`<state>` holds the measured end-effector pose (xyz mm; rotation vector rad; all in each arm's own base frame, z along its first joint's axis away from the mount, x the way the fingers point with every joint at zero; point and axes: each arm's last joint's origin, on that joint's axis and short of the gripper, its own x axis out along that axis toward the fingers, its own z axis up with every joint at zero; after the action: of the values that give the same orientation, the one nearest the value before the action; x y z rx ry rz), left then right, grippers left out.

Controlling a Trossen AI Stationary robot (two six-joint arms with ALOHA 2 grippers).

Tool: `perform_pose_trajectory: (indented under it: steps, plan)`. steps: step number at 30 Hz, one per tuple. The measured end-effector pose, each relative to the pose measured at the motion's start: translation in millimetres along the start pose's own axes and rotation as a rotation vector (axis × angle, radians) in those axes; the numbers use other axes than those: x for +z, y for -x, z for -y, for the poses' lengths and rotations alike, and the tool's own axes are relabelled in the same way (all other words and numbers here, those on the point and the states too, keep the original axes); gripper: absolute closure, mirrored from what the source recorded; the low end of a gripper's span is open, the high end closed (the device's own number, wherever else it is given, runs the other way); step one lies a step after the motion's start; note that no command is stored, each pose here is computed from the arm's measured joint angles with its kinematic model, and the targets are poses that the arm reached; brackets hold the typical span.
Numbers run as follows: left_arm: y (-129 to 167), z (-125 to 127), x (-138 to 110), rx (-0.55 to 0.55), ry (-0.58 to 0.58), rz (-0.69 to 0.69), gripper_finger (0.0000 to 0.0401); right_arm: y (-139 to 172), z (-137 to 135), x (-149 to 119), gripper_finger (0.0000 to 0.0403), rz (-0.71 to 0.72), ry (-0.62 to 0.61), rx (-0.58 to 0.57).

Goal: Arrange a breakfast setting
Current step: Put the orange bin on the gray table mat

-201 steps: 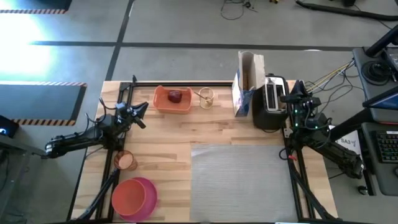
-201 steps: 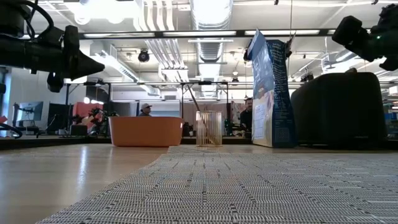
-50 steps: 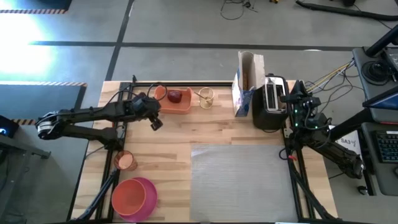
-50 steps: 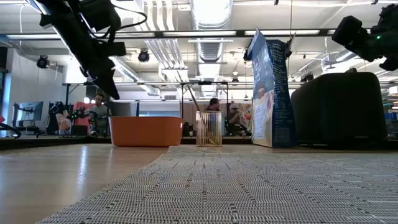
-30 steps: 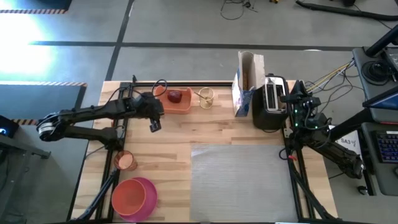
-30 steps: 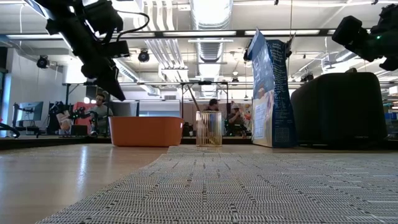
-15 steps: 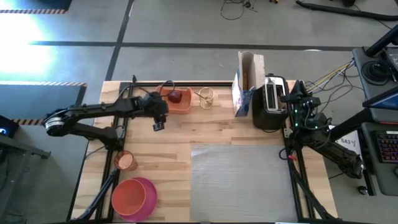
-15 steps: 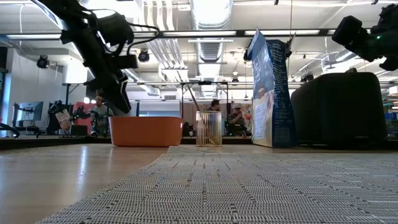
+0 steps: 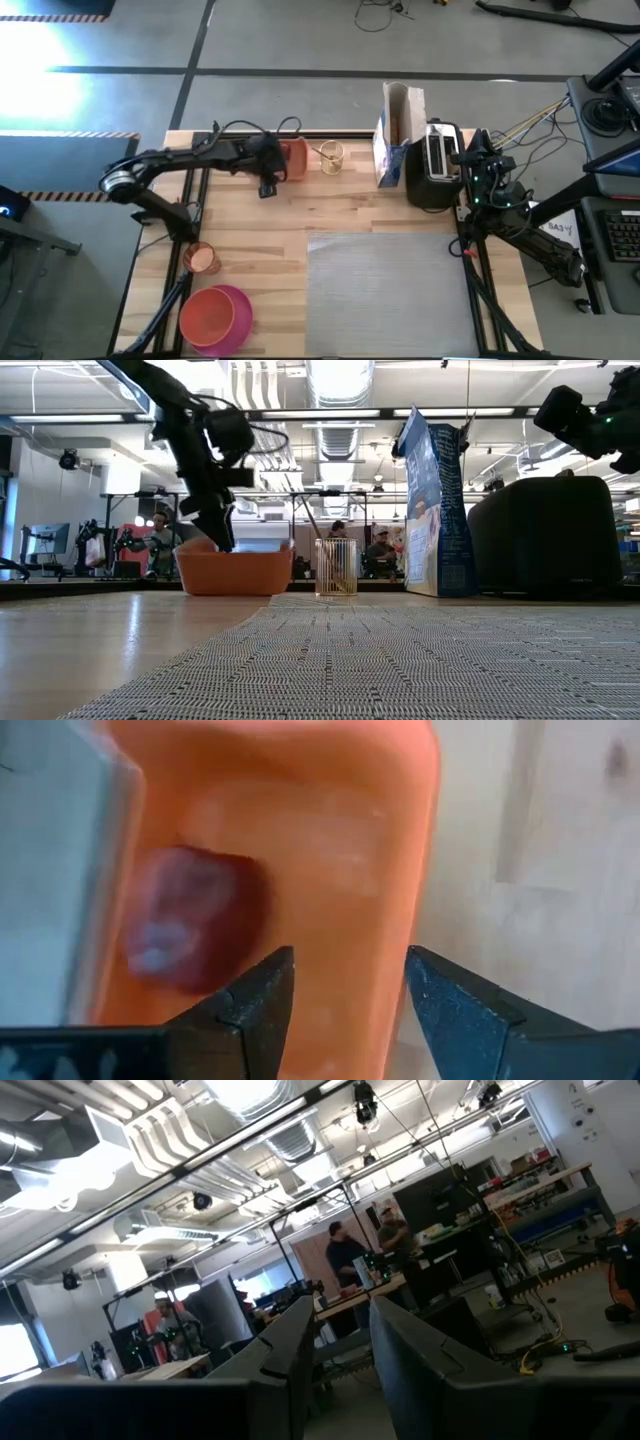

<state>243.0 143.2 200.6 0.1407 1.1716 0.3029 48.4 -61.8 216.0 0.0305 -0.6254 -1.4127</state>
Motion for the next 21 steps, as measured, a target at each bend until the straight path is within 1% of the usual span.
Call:
perform_pose_trajectory:
  steps: [2, 5, 7, 12, 21]
  plan:
    - [-4.1, -0.7, 2.1, -0.025, -0.002, -0.031, 0.0221, 0.0, 0.0, 0.1, 0.0312, 0.000, 0.000, 0.000]
    - [-3.2, -3.2, 7.6, -0.031, -0.001, -0.022, 0.0221, 0.0, 0.0, 0.0, 0.0312, 0.000, 0.000, 0.000]
    - [-2.0, -3.0, 6.8, -0.034, -0.001, -0.030, 0.0221, 0.0, 0.0, 0.0, 0.0312, 0.000, 0.000, 0.000]
    - [10.0, -3.8, 6.4, -0.023, 0.008, -0.004, 0.0221, 0.0, 0.0, 0.1, 0.0312, 0.000, 0.000, 0.000]
    - [9.1, -6.7, 5.3, -0.015, 0.019, -0.004, 0.0221, 0.0, 0.0, 0.0, 0.0312, 0.000, 0.000, 0.000]
